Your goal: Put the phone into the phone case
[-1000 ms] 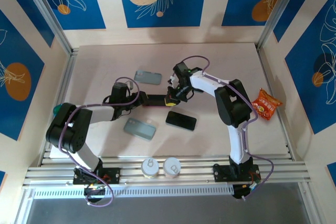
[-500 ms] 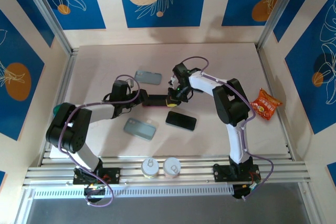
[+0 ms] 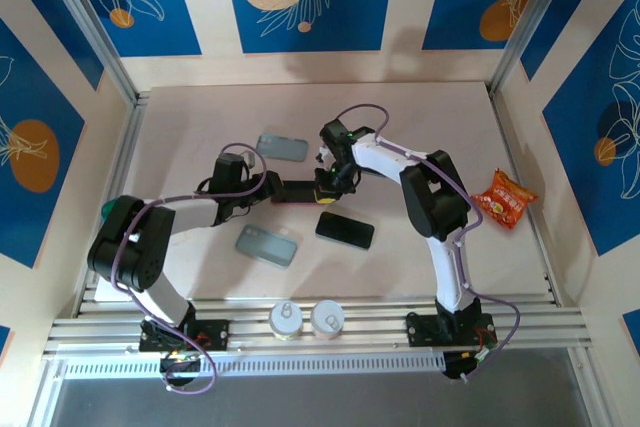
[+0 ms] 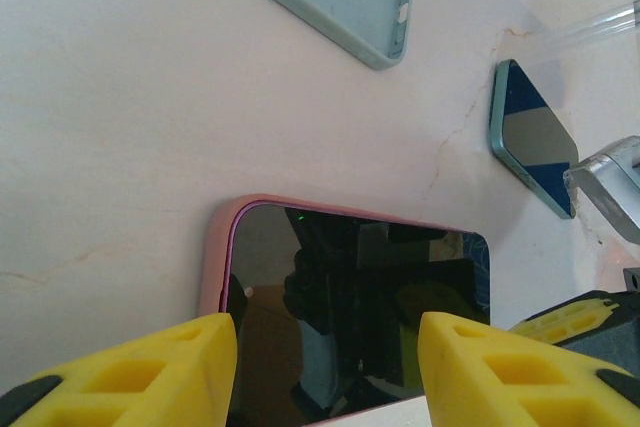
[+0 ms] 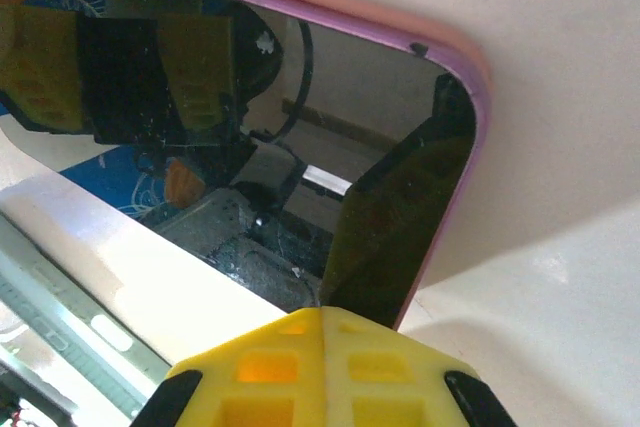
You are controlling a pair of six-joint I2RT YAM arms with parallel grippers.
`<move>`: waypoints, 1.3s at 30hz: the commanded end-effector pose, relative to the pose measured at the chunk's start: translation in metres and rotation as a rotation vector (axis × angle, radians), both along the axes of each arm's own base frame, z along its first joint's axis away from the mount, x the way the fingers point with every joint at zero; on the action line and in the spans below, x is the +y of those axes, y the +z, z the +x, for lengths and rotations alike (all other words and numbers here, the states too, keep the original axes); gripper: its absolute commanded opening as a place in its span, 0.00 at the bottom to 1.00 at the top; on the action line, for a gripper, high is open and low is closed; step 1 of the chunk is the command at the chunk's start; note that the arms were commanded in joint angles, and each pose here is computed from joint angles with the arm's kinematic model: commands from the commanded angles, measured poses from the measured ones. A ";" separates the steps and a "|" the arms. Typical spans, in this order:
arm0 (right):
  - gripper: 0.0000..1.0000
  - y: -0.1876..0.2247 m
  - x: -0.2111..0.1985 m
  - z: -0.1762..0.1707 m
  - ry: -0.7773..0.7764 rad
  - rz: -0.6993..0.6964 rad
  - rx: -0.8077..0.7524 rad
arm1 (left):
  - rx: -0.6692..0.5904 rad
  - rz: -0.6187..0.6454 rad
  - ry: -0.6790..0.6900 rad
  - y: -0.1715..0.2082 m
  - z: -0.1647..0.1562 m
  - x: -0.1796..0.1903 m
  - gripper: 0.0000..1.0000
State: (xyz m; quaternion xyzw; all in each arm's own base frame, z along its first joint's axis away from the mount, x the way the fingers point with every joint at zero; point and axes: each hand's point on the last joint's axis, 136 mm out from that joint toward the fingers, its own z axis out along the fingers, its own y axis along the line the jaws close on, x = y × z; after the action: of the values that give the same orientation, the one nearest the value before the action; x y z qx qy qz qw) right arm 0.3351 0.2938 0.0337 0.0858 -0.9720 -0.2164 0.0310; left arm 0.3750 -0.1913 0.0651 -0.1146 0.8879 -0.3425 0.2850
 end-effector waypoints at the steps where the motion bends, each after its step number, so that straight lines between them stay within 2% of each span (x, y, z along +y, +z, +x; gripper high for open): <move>1: 0.00 -0.041 -0.008 -0.020 0.046 -0.132 0.054 | -0.011 0.003 -0.023 -0.002 0.004 -0.006 0.51; 19: 0.00 -0.052 -0.005 -0.023 0.081 -0.197 0.035 | -0.010 -0.024 -0.026 -0.003 0.007 -0.012 0.51; 22: 0.00 -0.040 0.001 -0.016 0.068 -0.163 0.002 | -0.010 -0.021 -0.027 -0.002 0.006 -0.012 0.51; 29: 0.00 0.017 0.017 0.011 0.020 -0.003 -0.125 | -0.015 -0.010 -0.023 0.000 0.005 -0.010 0.51; 39: 0.00 0.028 0.002 0.008 0.000 -0.018 -0.146 | -0.023 -0.011 -0.026 0.003 0.005 -0.010 0.51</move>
State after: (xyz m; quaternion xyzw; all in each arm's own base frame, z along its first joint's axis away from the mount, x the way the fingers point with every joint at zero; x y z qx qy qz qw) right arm 0.3459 0.3007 0.0499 0.1070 -0.9747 -0.1936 -0.0314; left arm 0.3757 -0.1949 0.0529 -0.1142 0.8909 -0.3410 0.2774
